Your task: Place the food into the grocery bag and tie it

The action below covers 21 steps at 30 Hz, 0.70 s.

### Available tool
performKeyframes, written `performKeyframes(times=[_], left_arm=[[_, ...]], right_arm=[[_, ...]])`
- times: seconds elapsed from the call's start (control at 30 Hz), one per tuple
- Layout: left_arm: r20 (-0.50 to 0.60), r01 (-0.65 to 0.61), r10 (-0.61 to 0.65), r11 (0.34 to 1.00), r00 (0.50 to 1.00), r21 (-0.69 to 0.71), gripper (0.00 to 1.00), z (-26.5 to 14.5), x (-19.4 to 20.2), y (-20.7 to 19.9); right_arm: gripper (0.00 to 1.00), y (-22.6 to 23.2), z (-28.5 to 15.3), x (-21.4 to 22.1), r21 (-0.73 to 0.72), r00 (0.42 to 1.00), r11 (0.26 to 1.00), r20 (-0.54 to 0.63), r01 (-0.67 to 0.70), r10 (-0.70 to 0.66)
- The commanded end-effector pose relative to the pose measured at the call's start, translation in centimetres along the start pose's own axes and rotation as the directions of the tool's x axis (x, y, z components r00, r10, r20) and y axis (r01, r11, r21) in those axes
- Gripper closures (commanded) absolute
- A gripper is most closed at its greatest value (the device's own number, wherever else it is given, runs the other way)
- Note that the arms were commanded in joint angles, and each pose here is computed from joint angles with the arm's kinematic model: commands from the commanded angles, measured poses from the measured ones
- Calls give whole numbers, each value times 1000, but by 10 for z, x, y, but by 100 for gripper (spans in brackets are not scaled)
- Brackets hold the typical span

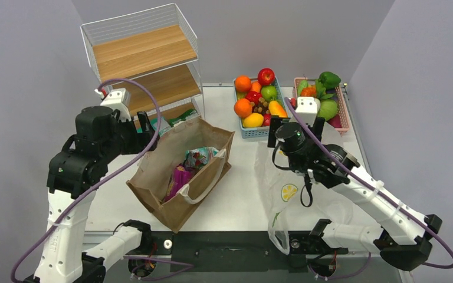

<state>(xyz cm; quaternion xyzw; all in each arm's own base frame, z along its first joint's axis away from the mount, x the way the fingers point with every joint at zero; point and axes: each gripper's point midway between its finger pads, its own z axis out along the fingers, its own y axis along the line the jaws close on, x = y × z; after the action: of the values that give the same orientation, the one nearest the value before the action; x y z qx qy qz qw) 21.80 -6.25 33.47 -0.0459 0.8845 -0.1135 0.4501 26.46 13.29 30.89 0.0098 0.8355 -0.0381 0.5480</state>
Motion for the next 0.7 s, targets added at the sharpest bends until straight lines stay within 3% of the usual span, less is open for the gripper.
performKeyframes(times=[0.0,0.17,0.3,0.43,0.67], left_arm=[[96,-56,39,981,995,188,28,-23,-41,-47],[104,-46,0,897,995,440,27,-20,-40,-120],[30,-79,77,793,997,604,27,-13,7,-194],[-25,-107,170,723,985,683,27,-6,55,-250],[-64,-171,331,632,942,756,27,16,120,-312]], right_arm=[[11,-35,-14,-7,71,996,995,62,-73,69],[13,-47,-24,8,36,998,998,39,-43,41],[13,-55,-31,23,22,998,998,3,-56,56],[13,-69,-38,28,47,993,992,16,-116,115],[14,-95,-45,22,114,968,964,106,-240,228]])
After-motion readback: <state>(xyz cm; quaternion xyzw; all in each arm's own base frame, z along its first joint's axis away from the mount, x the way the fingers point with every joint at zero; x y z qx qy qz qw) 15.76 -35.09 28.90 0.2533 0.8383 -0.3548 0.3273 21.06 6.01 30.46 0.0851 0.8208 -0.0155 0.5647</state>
